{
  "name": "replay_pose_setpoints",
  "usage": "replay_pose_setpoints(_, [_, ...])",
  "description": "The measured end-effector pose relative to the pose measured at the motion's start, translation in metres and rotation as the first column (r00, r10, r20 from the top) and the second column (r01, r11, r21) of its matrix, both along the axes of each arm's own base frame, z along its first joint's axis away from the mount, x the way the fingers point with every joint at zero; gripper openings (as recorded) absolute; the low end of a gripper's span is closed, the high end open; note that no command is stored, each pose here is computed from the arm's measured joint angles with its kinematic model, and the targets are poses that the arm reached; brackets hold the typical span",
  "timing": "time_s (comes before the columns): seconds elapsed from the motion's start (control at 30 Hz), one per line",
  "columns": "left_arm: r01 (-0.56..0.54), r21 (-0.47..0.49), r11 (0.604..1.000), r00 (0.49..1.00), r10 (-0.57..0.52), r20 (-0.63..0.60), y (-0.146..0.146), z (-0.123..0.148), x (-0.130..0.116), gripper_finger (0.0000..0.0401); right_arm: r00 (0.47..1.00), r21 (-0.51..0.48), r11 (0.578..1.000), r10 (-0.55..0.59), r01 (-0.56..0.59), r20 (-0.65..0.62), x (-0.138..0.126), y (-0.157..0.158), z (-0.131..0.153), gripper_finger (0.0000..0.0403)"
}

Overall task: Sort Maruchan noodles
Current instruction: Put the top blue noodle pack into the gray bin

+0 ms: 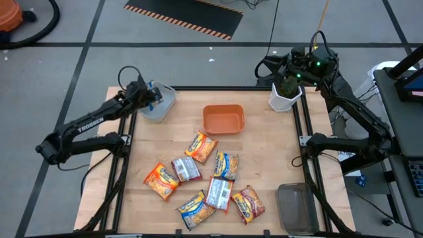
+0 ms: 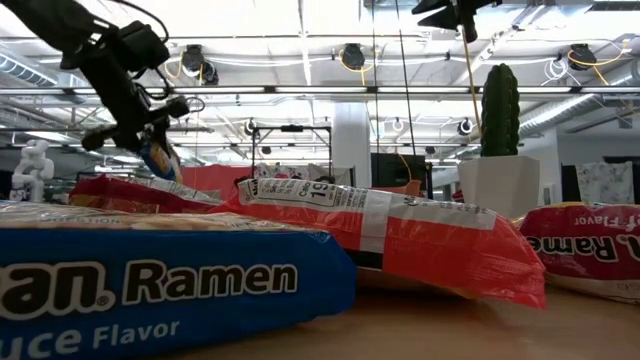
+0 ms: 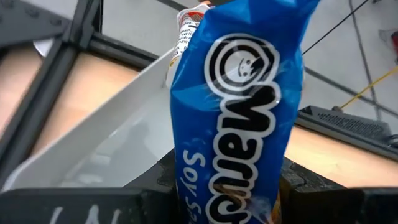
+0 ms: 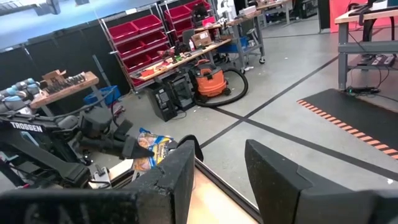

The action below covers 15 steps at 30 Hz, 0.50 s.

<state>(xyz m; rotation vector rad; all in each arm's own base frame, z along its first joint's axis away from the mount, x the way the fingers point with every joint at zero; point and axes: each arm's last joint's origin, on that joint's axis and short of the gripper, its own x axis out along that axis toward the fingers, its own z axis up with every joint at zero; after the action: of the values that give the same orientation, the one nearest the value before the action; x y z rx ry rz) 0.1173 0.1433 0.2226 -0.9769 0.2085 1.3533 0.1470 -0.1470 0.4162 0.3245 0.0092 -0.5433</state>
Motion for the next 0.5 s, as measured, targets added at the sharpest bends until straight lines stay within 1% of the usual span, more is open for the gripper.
replay_pose_setpoints(0.13, [0.0,-0.016,1.0,1.0,0.0,0.023,-0.001,-0.008,0.0,0.0129,1.0,0.012,1.0,-0.001,0.001,0.007,0.0,0.0,0.0,0.0138])
replay_pose_setpoints(0.3, [-0.007,-0.026,1.0,0.999,0.008,0.041,-0.001,-0.009,0.0,0.0134,1.0,0.03,1.0,-0.001,0.001,0.018,0.0,0.0,0.0,0.0138])
replay_pose_setpoints(0.37, [-0.002,-0.027,1.0,1.0,0.003,0.029,-0.001,-0.01,0.0,0.0149,1.0,0.028,1.0,-0.001,0.0,0.017,0.0,0.0,0.0,0.0138])
replay_pose_setpoints(0.5, [-0.02,-0.059,0.998,1.0,0.021,0.013,-0.001,-0.014,-0.001,0.0201,1.0,-0.005,1.0,-0.001,0.001,-0.001,0.0,0.0,0.0,0.0138])
